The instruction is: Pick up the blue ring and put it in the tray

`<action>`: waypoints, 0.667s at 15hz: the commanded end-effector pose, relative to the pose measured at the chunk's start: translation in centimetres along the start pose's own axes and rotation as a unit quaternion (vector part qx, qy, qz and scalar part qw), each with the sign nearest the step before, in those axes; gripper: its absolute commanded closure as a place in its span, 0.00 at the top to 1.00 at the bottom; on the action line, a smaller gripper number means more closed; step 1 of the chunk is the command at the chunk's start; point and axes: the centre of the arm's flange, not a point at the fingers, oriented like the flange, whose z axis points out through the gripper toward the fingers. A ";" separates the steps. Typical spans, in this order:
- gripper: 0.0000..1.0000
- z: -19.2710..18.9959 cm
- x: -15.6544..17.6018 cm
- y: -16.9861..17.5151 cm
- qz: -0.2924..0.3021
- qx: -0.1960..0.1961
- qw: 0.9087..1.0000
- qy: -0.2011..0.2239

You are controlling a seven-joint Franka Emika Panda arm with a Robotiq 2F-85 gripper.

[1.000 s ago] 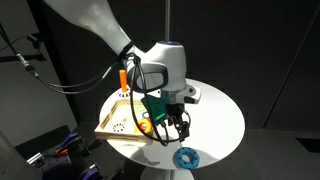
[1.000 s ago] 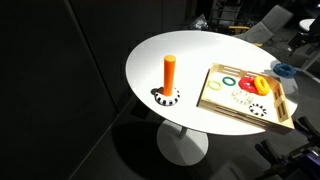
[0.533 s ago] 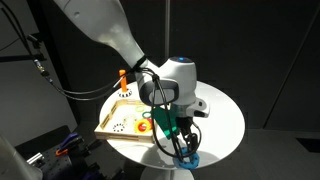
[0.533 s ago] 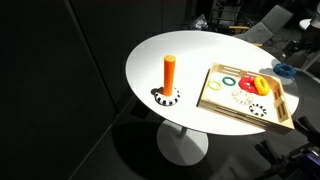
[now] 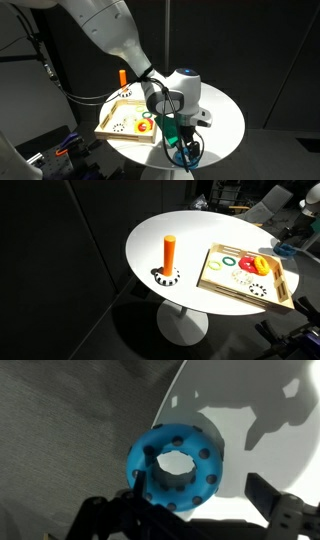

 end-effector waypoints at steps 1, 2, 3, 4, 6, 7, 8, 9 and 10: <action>1.00 1.0 1.1 -0.1 0.000 0.017 1.000 0.003; 1.00 1.2 1.1 -0.3 0.000 0.020 1.000 0.001; 1.00 1.5 1.1 -0.5 0.000 0.022 1.000 0.000; 1.00 1.7 1.1 -0.6 0.000 0.024 1.000 -0.001; 1.00 2.2 1.2 -0.9 0.001 0.027 1.000 -0.001; 1.00 2.4 1.3 -1.1 0.000 0.027 1.000 -0.001; 1.00 2.5 1.3 -1.1 0.001 0.029 1.000 -0.002; 0.78 2.7 1.4 -1.2 0.001 0.028 1.000 -0.003; 0.74 2.8 1.5 -1.2 0.001 0.026 1.000 -0.003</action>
